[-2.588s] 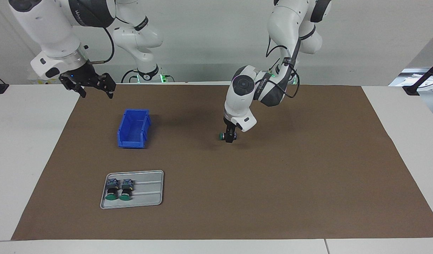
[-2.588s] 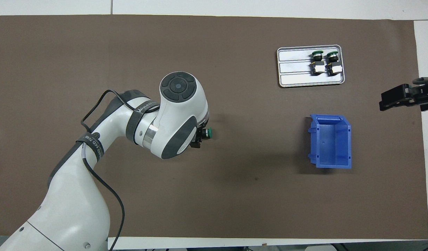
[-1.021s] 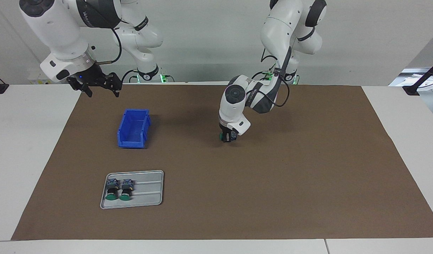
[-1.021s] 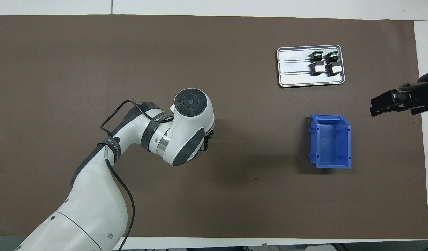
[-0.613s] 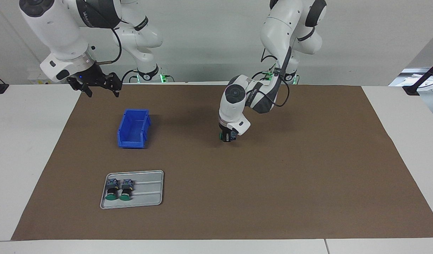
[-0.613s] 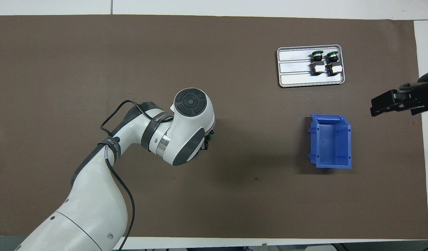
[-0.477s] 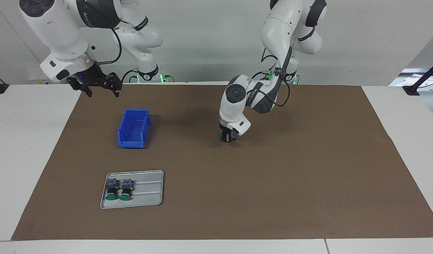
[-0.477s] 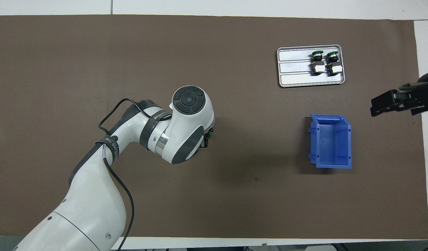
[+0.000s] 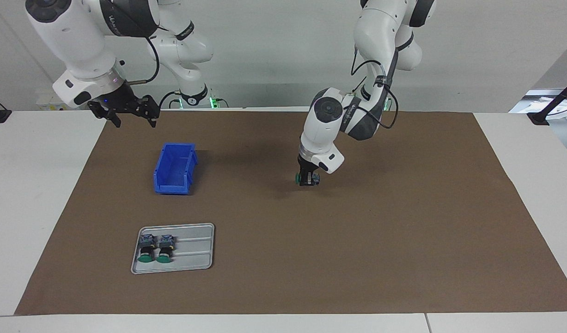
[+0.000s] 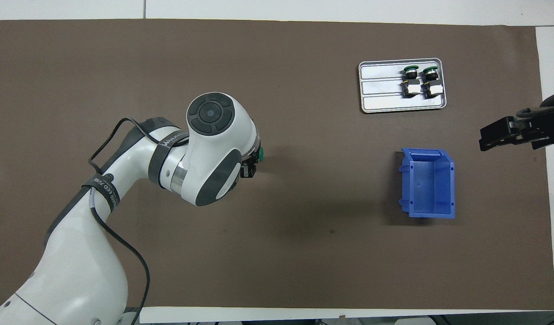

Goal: Place and press button with both arms

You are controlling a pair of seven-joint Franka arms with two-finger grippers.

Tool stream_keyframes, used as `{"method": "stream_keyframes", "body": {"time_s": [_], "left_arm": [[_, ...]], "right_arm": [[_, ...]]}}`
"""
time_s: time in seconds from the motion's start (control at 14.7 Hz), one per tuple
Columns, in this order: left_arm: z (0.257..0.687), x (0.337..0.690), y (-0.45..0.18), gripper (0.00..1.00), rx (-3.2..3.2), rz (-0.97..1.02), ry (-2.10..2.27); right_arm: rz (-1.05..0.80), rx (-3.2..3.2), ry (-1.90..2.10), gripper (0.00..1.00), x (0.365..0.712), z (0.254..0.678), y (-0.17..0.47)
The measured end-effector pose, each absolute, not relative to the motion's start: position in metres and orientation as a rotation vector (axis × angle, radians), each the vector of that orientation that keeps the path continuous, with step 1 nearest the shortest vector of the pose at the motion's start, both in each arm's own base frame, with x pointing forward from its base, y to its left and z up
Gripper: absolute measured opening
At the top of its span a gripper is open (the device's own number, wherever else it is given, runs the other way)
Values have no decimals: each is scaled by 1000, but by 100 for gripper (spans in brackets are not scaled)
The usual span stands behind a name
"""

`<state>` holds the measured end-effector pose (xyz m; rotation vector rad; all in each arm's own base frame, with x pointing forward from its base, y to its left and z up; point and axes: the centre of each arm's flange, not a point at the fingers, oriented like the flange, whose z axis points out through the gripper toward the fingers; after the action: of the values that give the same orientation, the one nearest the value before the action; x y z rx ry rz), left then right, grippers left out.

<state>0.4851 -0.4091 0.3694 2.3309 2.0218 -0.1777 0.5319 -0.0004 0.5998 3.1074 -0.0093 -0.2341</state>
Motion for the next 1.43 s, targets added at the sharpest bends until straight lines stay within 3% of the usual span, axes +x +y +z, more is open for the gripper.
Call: {"method": "stream_keyframes", "body": {"time_s": [0.34, 0.75, 1.43], "left_arm": [[372, 490, -392, 33, 2328, -288, 1974], [372, 511, -370, 33, 2157, -622, 1809], [350, 515, -340, 33, 1853, -778, 1648]], "right_arm": [[-235, 3107, -9, 98, 532, 600, 0], [-235, 3107, -10, 98, 532, 600, -1], [-232, 3108, -13, 98, 531, 601, -2]]}}
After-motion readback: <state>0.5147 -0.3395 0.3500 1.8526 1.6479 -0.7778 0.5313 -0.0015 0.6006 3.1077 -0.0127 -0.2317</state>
